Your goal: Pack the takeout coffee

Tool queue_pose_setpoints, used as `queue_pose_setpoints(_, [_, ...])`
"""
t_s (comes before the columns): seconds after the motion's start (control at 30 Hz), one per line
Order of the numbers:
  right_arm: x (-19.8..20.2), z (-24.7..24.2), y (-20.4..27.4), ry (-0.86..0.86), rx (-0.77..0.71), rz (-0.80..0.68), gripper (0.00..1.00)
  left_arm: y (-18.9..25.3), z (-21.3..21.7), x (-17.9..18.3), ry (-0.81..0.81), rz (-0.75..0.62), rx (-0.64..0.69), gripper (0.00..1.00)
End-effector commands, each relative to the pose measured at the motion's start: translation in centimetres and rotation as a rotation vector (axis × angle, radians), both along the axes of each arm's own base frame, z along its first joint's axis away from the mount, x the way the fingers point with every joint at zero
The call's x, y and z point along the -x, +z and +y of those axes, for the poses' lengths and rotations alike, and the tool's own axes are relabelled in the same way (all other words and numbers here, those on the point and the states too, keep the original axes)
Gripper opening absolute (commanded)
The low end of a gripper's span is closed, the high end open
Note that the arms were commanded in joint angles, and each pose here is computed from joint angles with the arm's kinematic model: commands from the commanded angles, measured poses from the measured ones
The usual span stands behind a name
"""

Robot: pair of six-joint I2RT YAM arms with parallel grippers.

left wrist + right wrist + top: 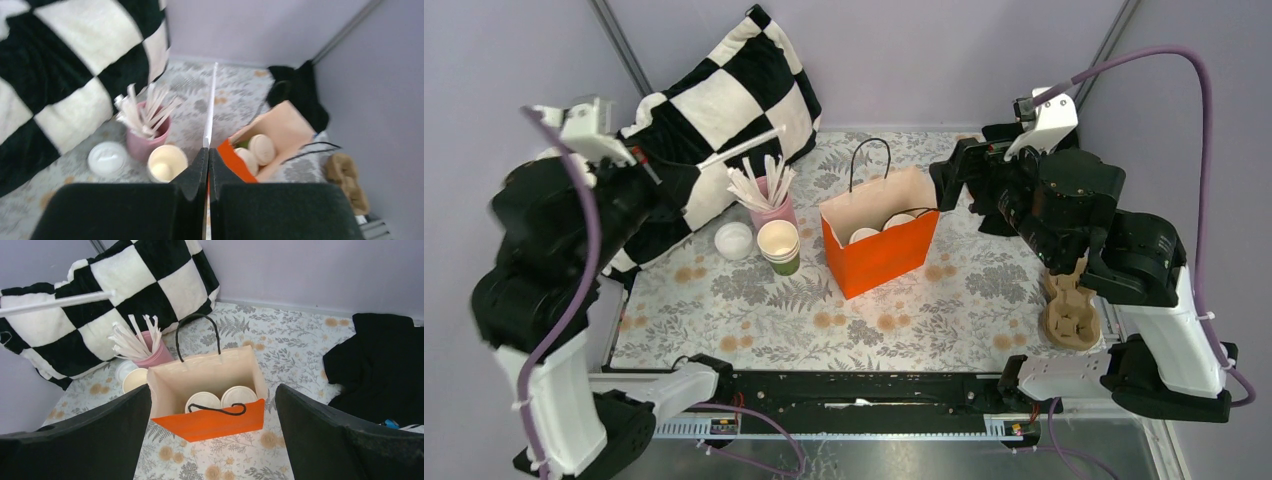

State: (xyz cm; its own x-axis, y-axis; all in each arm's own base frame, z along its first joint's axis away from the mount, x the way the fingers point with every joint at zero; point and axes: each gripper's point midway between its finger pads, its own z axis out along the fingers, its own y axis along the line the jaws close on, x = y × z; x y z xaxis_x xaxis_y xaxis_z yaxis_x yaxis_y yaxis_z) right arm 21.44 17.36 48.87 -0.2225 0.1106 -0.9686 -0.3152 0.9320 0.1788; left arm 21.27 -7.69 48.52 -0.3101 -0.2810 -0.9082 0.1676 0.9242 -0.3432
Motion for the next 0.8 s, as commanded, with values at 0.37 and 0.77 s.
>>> queue_pose_setpoints(0.37, [0.0,-2.0,2.7,-0.066,-0.087,-0.075,1.0,-0.2,-9.3,3.4,-0.559,-0.098,0.247,0.0])
queue_pose_setpoints(0.77, [0.2,-3.5,1.9,-0.112,-0.104,-0.073,1.0,0.9,-8.7,3.9,-0.548,-0.126,0.195,0.0])
